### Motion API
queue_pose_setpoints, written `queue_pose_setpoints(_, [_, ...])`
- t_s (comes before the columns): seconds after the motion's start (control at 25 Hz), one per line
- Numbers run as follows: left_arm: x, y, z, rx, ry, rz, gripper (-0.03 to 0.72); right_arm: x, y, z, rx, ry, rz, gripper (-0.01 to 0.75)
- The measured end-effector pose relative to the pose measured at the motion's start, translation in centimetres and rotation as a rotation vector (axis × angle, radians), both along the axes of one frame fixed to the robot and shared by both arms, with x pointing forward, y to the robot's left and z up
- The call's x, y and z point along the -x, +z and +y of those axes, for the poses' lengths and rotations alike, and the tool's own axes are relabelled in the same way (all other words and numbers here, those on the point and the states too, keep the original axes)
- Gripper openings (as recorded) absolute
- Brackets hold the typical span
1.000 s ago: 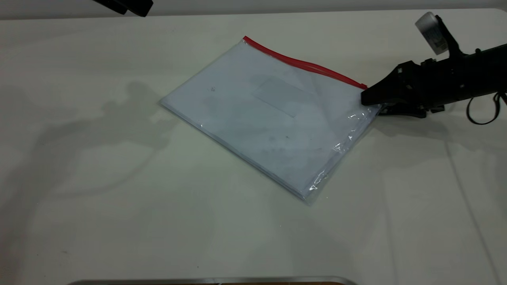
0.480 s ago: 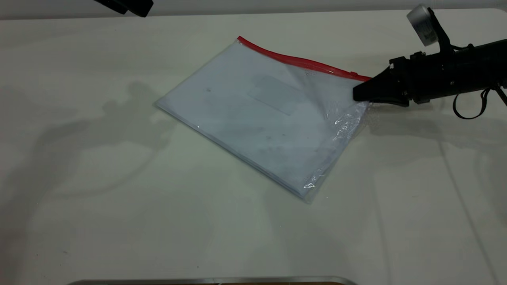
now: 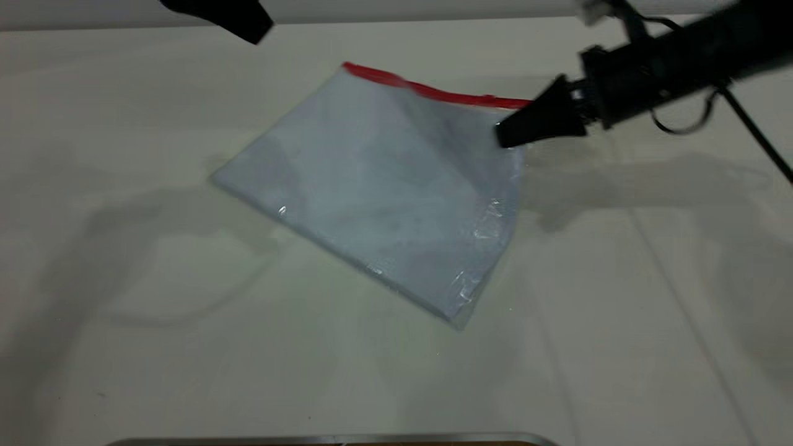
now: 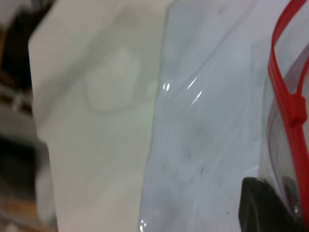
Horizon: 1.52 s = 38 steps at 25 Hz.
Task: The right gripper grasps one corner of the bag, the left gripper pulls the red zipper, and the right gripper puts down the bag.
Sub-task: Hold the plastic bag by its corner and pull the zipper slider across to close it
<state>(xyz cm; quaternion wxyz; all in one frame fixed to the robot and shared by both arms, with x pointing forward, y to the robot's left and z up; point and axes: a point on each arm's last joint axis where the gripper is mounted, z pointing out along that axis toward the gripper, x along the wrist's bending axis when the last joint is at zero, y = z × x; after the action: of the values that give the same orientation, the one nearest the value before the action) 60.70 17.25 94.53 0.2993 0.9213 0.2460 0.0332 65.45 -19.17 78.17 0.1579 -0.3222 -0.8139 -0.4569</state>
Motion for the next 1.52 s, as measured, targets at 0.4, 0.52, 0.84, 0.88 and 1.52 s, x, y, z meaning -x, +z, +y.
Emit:
queue_pose_setpoints(0.4, [0.8, -1.4, -2.8, -0.038, -0.172, -0.054, 0.546, 0.5, 3.8, 6.3, 0.168, 0.212, -0.203, 0.034])
queue_pose_setpoints(0.52, [0.9, -2.2, -3.2, -0.047, -0.231, -0.056, 0.546, 0.8, 4.9, 7.3, 0.181, 0.250, -0.239, 0.034])
queue_pose_setpoints(0.84, [1.4, -3.8, -4.1, -0.060, -0.399, -0.079, 0.546, 2.2, 6.3, 9.8, 0.236, 0.393, -0.325, 0.034])
queue_pose_setpoints(0.88, [1.4, -3.8, -4.2, -0.053, -0.408, -0.088, 0.546, 2.3, 6.4, 10.1, 0.239, 0.408, -0.332, 0.034])
queue_pose_setpoints(1.52, [2.0, -3.3, -5.8, 0.047, -0.471, -0.127, 0.546, 3.4, 7.9, 11.5, 0.220, 0.484, -0.352, 0.034])
